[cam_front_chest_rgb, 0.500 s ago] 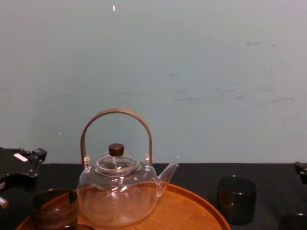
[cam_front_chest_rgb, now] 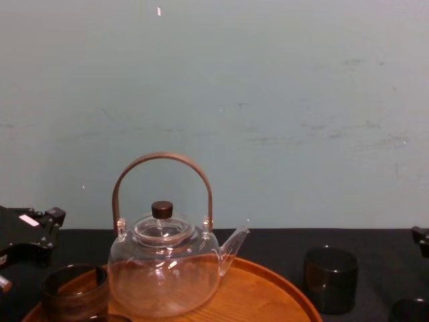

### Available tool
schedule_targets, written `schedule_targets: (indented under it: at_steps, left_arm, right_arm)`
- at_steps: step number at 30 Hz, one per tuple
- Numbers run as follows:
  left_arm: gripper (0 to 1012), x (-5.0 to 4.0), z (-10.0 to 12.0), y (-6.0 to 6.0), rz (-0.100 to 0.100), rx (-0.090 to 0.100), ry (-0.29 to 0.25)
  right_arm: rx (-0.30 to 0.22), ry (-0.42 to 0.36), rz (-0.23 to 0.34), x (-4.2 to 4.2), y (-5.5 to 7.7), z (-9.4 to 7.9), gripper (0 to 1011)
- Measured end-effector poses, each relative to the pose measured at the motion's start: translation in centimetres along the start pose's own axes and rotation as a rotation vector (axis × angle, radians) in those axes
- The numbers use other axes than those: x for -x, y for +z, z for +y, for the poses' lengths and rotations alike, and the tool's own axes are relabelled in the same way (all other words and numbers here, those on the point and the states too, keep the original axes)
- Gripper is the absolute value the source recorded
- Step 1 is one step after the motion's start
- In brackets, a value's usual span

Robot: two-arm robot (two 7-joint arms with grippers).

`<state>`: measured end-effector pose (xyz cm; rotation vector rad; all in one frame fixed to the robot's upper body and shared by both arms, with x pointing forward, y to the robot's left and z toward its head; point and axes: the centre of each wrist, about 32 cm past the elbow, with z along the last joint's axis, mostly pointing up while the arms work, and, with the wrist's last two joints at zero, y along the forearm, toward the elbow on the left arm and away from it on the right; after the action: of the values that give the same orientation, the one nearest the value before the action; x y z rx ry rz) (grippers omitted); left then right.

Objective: Pick up the glass from the table and place it on the tray.

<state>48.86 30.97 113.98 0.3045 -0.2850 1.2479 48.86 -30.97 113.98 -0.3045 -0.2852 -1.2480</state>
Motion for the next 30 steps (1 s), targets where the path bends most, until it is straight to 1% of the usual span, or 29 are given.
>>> schedule_targets:
  at_steps: [30]
  left_arm:
    - [0,0.00,0.00,0.00,0.000,0.000,0.000]
  right_arm:
    - [0.000,0.000,0.000,0.00,0.00,0.00,1002]
